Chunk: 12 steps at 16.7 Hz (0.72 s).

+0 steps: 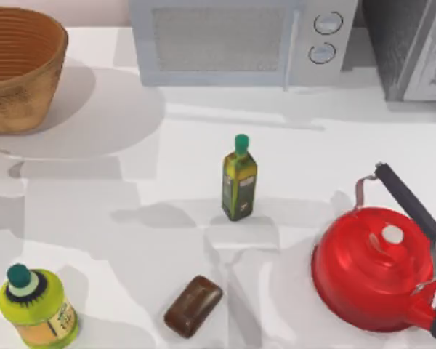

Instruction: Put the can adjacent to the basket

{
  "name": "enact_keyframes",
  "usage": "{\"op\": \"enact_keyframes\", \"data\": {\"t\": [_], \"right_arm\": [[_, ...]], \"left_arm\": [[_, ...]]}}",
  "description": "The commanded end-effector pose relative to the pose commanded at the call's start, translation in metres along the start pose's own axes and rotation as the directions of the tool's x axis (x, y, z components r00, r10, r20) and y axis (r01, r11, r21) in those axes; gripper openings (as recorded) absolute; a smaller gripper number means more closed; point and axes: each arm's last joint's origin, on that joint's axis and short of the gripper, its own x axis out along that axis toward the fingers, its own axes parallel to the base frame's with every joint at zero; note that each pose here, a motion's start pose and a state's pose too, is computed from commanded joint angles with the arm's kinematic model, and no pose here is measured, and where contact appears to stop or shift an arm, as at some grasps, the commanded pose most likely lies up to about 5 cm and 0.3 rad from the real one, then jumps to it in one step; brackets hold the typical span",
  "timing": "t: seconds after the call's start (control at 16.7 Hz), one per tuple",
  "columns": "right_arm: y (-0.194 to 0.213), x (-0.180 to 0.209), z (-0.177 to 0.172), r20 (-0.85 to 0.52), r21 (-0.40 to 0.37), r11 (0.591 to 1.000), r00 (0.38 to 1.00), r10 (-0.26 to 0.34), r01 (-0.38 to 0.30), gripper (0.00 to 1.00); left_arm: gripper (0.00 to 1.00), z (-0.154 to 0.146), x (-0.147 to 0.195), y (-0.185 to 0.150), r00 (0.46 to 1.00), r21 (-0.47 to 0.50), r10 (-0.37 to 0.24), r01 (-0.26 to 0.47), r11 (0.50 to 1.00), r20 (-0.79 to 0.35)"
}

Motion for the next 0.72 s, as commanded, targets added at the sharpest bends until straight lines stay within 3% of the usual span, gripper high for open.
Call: {"op": "enact_keyframes", "data": {"t": [0.12,0.42,0.72], "right_arm": [[0.000,0.000,0.000,0.000,0.000,1.000,1.000,0.000,0.000,1.00],[0.000,0.000,0.000,0.000,0.000,1.000,1.000,0.000,0.000,1.00],[0.000,0.000,0.000,0.000,0.000,1.000,1.000,0.000,0.000,1.00]], "left_arm": [[0.00,0.000,0.015,0.003,0.999,-0.014,-0.013,0.012,1.000,-0.030],[0.00,0.000,0.015,0.003,0.999,-0.009,-0.012,0.012,1.000,-0.032],[0.00,-0.014,0.016,0.044,1.000,-0.041,-0.011,0.011,0.999,-0.007]]}}
